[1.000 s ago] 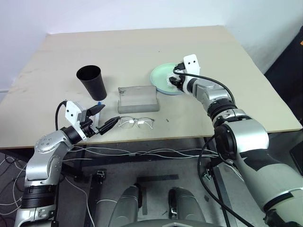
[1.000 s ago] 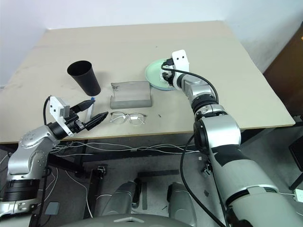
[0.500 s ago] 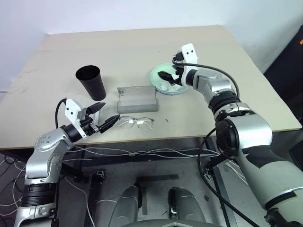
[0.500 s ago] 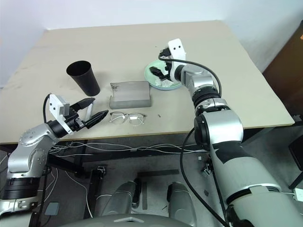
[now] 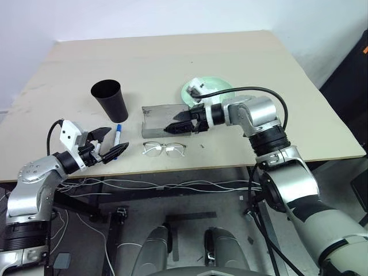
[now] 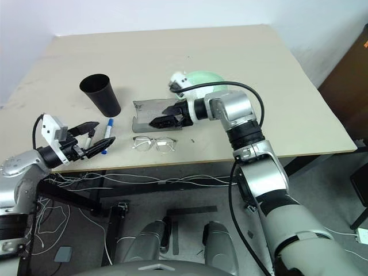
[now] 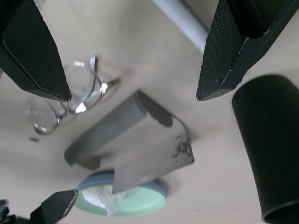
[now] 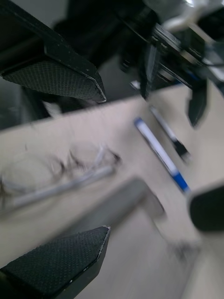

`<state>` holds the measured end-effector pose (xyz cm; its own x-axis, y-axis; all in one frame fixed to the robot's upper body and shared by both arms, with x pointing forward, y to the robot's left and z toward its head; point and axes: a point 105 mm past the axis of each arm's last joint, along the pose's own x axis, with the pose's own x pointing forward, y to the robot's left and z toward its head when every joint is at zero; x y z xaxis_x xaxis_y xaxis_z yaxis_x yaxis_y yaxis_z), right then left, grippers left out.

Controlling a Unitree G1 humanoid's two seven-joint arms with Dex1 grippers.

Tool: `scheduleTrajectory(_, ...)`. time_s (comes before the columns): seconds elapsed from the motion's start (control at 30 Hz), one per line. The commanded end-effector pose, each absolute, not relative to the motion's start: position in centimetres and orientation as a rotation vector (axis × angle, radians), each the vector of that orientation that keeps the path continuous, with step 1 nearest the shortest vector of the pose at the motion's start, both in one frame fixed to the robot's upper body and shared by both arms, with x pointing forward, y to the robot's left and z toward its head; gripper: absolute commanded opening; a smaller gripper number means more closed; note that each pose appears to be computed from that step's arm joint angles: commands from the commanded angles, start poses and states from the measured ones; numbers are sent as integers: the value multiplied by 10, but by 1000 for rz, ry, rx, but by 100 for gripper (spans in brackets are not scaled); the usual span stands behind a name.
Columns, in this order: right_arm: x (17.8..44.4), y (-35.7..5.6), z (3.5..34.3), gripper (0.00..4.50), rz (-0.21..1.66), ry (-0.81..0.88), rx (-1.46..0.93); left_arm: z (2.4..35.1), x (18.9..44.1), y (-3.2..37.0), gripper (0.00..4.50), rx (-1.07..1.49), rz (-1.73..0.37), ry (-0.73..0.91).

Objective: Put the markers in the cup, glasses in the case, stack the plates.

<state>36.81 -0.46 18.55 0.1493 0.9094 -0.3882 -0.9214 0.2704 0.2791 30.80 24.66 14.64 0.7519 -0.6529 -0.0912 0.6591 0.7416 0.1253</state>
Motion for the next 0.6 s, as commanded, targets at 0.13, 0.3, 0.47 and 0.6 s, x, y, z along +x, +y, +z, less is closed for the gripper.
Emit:
scheduleTrajectory(0.13, 361, 11, 183, 446, 1386, 583, -81, 149, 287, 262, 450, 163, -849, 68)
scheduleTrajectory(0.3, 365, 16, 174, 446, 1386, 626, -88, 147, 277, 271, 450, 186, -888, 108)
scheduleTrajectory(0.47, 370, 23, 163, 446, 1374, 652, -133, 149, 275, 271, 450, 250, -894, 130)
scheduleTrajectory(0.6, 373, 27, 158, 446, 1367, 668, -180, 151, 276, 266, 450, 266, -899, 127)
